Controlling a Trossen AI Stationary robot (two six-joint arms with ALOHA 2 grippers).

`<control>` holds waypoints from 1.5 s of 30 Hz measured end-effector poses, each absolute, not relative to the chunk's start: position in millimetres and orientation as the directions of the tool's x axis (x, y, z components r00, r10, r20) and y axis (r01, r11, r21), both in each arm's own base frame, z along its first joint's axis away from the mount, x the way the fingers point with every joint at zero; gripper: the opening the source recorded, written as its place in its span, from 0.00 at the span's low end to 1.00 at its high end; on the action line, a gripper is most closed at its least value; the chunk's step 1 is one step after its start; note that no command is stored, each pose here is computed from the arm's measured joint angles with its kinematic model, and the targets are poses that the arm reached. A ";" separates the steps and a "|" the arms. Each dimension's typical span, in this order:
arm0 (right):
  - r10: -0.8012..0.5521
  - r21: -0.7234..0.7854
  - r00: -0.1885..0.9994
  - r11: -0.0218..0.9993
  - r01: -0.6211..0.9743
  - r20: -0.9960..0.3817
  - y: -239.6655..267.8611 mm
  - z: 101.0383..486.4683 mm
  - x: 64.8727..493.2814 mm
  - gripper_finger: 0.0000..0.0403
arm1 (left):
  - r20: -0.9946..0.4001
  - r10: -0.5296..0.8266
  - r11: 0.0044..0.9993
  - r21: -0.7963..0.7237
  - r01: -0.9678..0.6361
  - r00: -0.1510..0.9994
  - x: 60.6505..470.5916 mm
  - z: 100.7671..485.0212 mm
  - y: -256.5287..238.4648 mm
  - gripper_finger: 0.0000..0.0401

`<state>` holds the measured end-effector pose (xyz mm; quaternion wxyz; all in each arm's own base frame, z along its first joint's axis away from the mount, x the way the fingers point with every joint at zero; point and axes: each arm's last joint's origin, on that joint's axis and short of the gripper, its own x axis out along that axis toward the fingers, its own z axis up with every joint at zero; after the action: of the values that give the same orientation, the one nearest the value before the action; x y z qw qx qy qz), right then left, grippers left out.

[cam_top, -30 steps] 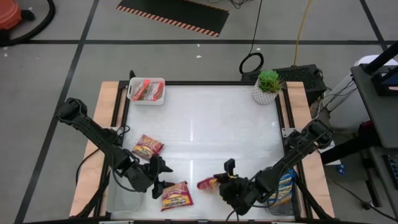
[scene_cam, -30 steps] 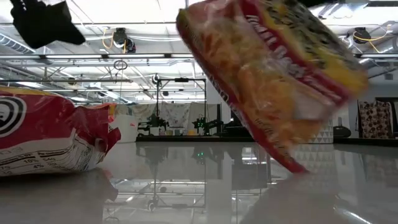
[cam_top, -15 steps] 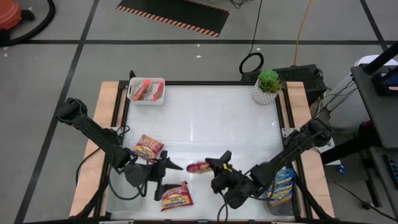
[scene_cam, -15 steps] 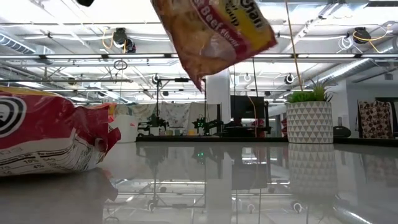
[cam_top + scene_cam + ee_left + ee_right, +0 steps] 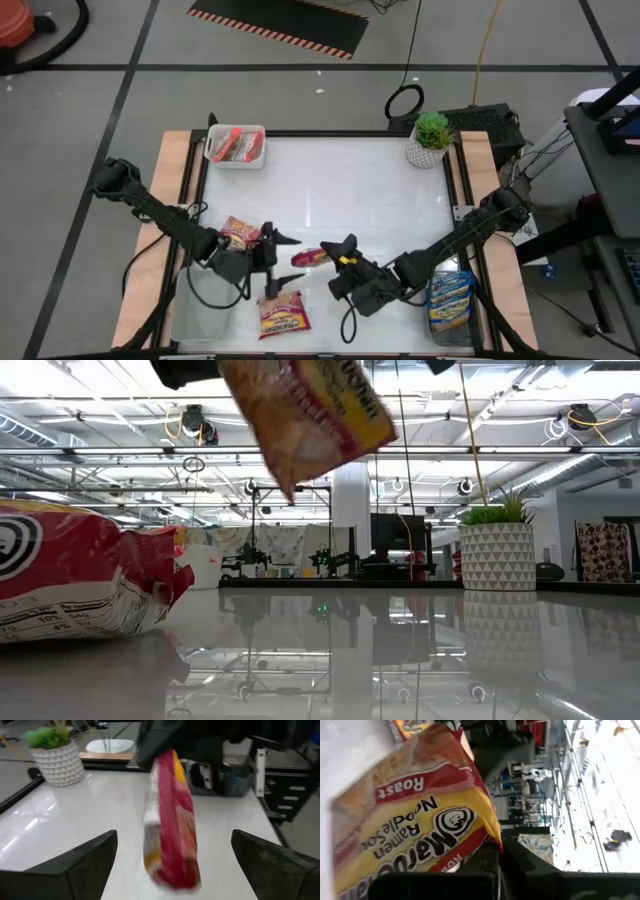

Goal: Sort Maruchan noodles
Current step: Put the bottom right red noodle pack into the gray bin

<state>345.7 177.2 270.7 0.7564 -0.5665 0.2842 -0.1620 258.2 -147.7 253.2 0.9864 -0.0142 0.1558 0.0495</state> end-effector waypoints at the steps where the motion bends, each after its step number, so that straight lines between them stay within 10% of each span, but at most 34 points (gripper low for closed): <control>1: -0.560 -0.948 0.789 0.308 -0.087 -0.254 174.6 270.7 347.5 0.00 | -0.309 0.101 0.994 -0.014 -0.111 0.946 259.9 253.2 -144.7 0.97; 23: -0.481 -0.909 0.836 0.413 -0.049 -0.263 156.6 277.2 363.8 0.00 | -0.491 0.130 0.968 -0.127 -0.218 0.862 261.6 235.0 -122.6 0.94; 45: -0.457 -0.869 0.843 0.495 -0.022 -0.282 149.4 276.5 367.8 0.00 | -0.467 0.164 0.970 -0.086 -0.229 0.869 264.3 236.9 -119.0 0.34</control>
<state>367.8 149.4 276.5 0.8285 -0.4850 0.2472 -0.1313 264.3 -119.0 236.9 0.9642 -0.0693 0.2347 0.1018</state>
